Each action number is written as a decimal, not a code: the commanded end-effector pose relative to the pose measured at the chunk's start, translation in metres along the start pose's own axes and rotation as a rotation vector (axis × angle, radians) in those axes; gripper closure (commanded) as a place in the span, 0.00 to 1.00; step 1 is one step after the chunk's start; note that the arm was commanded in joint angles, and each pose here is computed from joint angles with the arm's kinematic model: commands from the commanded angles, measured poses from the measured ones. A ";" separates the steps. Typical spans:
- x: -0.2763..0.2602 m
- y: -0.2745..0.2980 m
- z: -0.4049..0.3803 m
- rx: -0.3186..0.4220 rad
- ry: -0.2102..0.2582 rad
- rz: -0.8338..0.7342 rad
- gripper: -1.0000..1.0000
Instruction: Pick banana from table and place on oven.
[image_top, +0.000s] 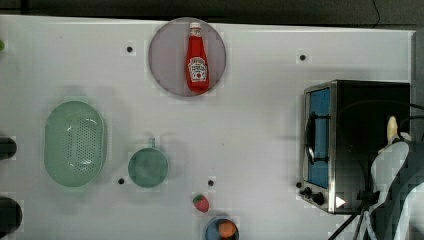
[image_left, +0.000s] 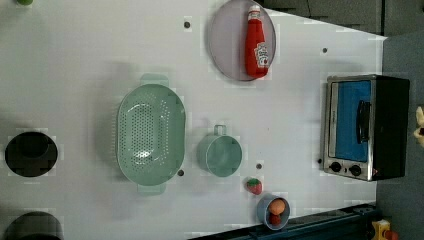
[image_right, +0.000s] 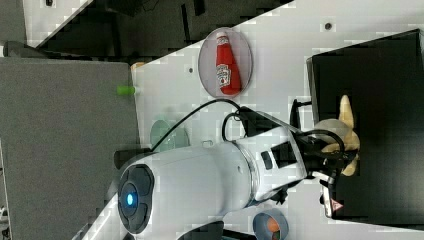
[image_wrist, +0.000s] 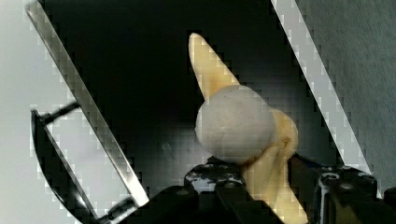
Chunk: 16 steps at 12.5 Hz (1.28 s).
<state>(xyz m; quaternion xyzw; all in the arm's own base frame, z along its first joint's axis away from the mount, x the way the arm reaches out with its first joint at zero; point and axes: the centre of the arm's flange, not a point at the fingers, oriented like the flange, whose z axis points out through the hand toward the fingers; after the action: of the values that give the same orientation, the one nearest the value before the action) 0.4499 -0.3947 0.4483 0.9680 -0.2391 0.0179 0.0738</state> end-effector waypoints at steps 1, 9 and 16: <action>0.005 -0.009 -0.003 0.012 0.010 -0.064 0.28; 0.000 -0.058 -0.106 0.079 0.004 -0.079 0.00; -0.071 -0.226 -0.222 0.132 -0.047 0.283 0.00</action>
<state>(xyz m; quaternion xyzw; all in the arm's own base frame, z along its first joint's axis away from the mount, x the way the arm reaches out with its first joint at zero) 0.4719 -0.1624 0.6581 0.9525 -0.3004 0.0508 -0.0050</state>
